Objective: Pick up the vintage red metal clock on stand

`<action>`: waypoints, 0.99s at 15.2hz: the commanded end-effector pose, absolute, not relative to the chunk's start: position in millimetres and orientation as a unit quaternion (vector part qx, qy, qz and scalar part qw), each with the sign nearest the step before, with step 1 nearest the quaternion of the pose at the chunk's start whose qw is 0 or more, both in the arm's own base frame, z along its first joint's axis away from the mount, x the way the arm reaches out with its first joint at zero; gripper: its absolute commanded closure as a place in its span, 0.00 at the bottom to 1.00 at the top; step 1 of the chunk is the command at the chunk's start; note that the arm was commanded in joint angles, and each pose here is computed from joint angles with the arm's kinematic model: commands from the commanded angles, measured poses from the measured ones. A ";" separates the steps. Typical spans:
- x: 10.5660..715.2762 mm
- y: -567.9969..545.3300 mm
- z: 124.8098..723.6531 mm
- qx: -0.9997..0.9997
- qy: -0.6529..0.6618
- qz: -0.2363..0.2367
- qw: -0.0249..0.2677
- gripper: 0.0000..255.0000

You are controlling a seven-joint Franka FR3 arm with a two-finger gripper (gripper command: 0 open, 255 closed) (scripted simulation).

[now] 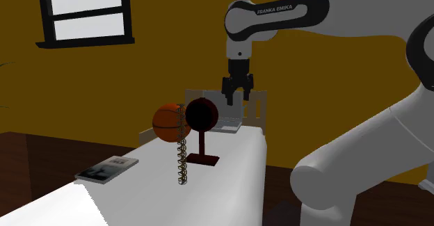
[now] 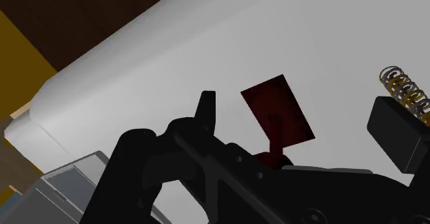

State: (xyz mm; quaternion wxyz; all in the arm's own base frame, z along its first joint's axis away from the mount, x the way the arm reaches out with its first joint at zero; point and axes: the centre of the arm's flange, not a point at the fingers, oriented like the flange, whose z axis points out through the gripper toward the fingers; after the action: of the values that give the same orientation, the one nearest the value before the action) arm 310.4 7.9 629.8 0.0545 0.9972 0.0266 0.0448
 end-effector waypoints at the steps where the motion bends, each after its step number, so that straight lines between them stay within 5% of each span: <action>1: 310.4 7.9 629.8 0.997 0.027 0.045 0.054 0.00; 15: 494.2 17.3 632.7 0.977 0.208 0.040 0.001 0.00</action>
State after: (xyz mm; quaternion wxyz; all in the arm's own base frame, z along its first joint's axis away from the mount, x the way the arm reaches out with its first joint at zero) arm 482.3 12.2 629.9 0.0046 0.9803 0.1935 0.0397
